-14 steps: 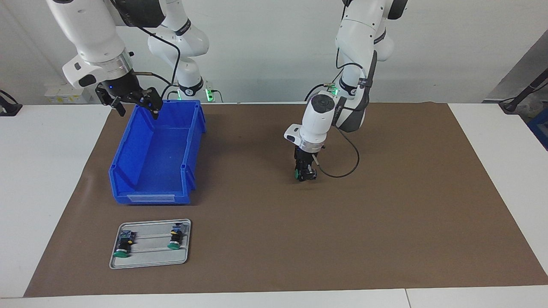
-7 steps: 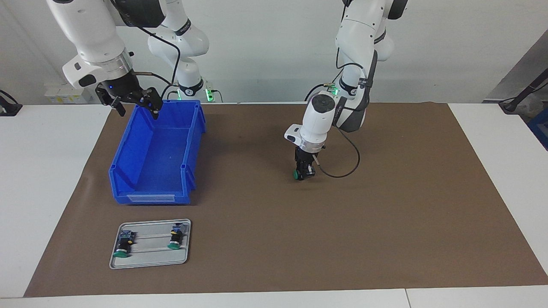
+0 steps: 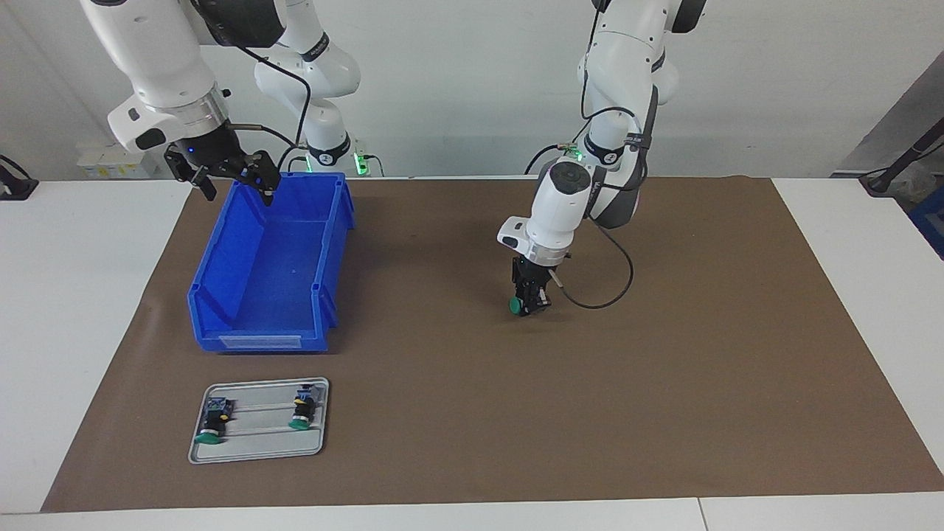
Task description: Place and press button with both arms
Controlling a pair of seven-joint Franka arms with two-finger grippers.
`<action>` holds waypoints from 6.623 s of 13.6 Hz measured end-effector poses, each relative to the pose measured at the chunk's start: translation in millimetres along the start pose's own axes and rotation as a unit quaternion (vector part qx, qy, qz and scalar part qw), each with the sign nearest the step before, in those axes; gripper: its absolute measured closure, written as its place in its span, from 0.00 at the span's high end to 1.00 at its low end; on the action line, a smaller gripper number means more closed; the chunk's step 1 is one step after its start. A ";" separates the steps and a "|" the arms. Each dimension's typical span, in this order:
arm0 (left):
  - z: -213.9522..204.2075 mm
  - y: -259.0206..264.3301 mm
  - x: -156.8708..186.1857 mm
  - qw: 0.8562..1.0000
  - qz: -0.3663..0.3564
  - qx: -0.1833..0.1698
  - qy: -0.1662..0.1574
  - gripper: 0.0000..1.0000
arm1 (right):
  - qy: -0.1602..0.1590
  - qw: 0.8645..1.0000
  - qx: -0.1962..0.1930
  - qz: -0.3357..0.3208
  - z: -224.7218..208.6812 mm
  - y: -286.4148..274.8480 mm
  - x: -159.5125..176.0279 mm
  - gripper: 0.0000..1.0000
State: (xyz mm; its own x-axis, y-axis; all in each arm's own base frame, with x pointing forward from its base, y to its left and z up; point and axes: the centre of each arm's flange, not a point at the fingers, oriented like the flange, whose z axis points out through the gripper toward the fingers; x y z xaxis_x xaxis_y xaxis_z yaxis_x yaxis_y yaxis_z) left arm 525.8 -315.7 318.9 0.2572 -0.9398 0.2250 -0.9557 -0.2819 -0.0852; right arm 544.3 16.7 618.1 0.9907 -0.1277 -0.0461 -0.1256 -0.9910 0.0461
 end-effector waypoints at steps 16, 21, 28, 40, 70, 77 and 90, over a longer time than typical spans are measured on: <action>-40.7 -55.4 -105.5 0.948 -0.063 -0.125 0.286 0.34 | 0.000 1.000 0.000 0.000 0.0 0.0 0.0 1.00; -21.4 -16.4 -135.0 0.921 -0.068 -0.100 0.372 0.34 | 0.000 1.000 0.000 0.000 0.0 0.0 0.0 1.00; 15.9 5.6 -183.7 0.867 -0.069 -0.090 0.485 0.34 | 0.000 1.000 0.000 0.000 0.0 0.0 0.0 1.00; 44.8 41.9 -202.9 0.856 -0.038 -0.077 0.511 0.34 | 0.000 1.000 0.000 0.000 0.1 0.0 0.0 1.00; 43.6 26.5 -265.9 0.868 -0.045 -0.047 0.492 0.99 | 0.000 1.000 0.000 0.000 0.1 0.0 0.0 1.00; -26.9 -96.0 -316.9 0.874 -0.100 -0.014 0.476 0.98 | 0.000 1.000 0.000 0.000 0.1 0.0 0.0 1.00; -238.7 -181.1 -204.0 0.956 -0.237 -0.125 0.117 0.97 | 0.000 1.000 0.000 0.000 0.1 0.0 0.0 1.00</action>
State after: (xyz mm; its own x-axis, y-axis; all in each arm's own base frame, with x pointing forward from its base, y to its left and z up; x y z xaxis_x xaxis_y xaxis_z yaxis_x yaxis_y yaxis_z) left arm 612.2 -26.9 520.2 0.6582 -0.6414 0.3941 -0.7521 -0.5826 0.3080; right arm 544.2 16.7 618.0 0.9907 -0.1277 -0.0463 -0.1255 -0.9910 0.0461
